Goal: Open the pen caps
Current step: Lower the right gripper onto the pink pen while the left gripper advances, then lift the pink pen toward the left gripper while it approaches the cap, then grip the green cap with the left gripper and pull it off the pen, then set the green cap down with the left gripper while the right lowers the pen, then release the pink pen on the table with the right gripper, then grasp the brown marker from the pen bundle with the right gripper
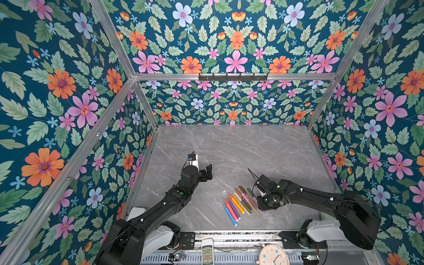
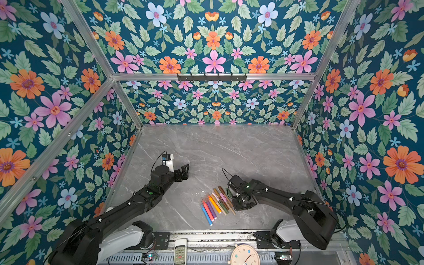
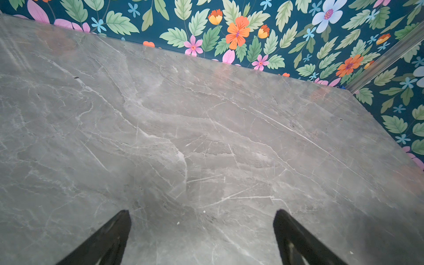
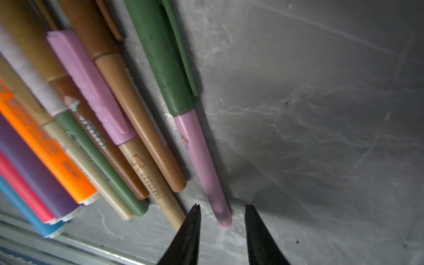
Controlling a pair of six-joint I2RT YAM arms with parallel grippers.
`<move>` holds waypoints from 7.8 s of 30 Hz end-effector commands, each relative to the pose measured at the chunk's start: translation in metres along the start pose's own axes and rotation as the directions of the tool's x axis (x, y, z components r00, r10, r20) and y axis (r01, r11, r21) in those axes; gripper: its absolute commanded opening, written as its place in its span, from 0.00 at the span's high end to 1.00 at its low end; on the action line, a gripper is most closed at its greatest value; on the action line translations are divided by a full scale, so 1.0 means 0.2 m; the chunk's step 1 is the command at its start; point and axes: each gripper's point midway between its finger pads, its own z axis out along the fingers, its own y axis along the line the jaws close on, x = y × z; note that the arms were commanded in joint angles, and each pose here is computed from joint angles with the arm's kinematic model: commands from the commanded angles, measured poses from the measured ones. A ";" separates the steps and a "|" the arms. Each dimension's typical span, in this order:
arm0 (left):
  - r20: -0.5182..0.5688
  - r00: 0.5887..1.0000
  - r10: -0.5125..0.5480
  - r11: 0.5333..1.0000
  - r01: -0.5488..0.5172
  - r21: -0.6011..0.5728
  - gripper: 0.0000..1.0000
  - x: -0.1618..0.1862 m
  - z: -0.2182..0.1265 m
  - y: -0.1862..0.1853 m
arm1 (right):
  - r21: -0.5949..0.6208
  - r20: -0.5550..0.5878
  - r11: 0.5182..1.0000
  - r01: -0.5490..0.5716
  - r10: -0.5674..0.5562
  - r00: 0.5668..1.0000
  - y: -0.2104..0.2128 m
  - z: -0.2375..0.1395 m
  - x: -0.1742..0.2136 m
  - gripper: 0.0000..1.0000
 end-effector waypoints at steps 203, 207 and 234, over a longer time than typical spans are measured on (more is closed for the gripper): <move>-0.421 0.878 -0.227 0.933 0.320 0.164 0.50 -0.15 0.19 -0.06 | -0.072 0.090 0.997 0.008 -0.001 0.996 0.14 -0.20 -0.86 0.61; -0.382 0.886 -0.262 0.906 0.362 0.219 0.50 -0.19 0.21 -0.10 | -0.079 0.055 0.994 0.073 -0.069 0.996 0.18 -0.21 -0.47 0.64; -0.341 0.879 -0.335 0.858 0.434 0.276 0.49 -0.26 0.20 -0.15 | -0.072 -0.082 0.997 -0.008 0.002 0.997 0.20 0.01 -0.17 0.78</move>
